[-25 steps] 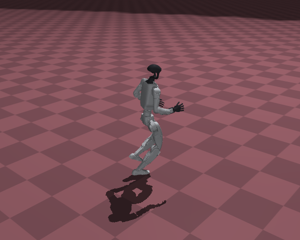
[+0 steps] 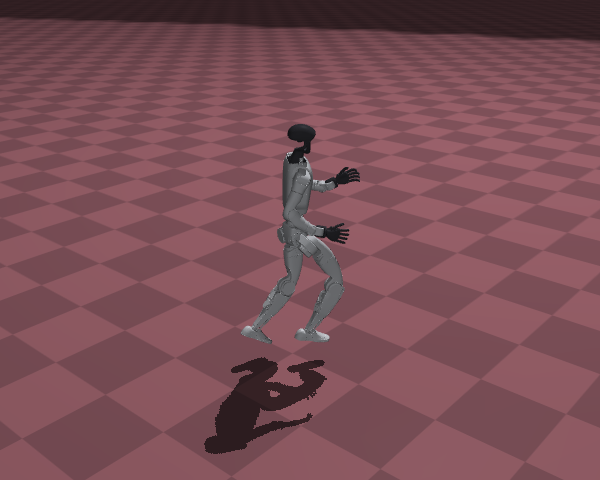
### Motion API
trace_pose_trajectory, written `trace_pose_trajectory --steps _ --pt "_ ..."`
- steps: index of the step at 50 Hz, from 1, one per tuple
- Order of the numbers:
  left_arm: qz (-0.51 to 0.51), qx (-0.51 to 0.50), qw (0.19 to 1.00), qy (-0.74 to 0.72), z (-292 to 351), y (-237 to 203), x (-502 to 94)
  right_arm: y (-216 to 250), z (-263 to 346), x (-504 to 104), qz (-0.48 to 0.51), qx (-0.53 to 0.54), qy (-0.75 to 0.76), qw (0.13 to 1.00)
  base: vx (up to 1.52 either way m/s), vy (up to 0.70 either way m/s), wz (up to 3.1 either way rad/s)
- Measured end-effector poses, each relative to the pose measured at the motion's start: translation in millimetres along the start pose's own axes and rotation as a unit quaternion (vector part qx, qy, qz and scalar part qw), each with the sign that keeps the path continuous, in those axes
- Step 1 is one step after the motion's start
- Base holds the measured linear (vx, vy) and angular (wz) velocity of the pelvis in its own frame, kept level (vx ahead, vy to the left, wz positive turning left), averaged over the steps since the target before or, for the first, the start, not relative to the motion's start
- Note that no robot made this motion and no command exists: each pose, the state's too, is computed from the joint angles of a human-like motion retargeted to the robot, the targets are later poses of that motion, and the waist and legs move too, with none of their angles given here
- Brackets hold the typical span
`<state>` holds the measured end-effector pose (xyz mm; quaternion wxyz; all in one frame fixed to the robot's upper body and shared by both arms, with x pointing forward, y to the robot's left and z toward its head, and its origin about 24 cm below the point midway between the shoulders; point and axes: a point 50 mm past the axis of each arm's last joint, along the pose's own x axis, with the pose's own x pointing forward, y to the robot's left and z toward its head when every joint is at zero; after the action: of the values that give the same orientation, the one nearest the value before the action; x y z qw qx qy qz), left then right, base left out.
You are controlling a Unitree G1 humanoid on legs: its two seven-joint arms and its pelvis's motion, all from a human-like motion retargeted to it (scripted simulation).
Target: Run
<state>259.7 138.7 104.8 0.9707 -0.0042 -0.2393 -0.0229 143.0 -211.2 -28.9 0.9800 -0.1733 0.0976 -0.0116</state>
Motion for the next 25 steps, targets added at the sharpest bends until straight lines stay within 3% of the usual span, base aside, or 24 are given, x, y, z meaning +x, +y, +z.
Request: trace_pose_trajectory --steps 5,13,20,25 --pt "-0.044 -0.037 0.997 0.05 -9.4 -9.8 -34.5 -6.2 0.3 -11.8 -0.05 0.028 0.0 0.998 -0.03 -0.07 -0.43" --pt "0.083 0.012 0.958 0.274 -62.7 36.0 -118.8 -18.5 73.5 55.8 -0.133 -0.028 -0.174 0.975 -0.02 -0.06 -0.03" --pt "0.082 0.005 0.945 0.316 -43.4 56.8 -175.1 10.4 110.2 45.1 -0.024 0.05 -0.255 0.965 0.02 0.07 0.09" --pt "0.101 0.004 0.947 0.304 -42.8 52.6 -169.6 25.7 101.6 35.4 0.034 0.044 -0.242 0.969 -0.03 0.06 0.29"
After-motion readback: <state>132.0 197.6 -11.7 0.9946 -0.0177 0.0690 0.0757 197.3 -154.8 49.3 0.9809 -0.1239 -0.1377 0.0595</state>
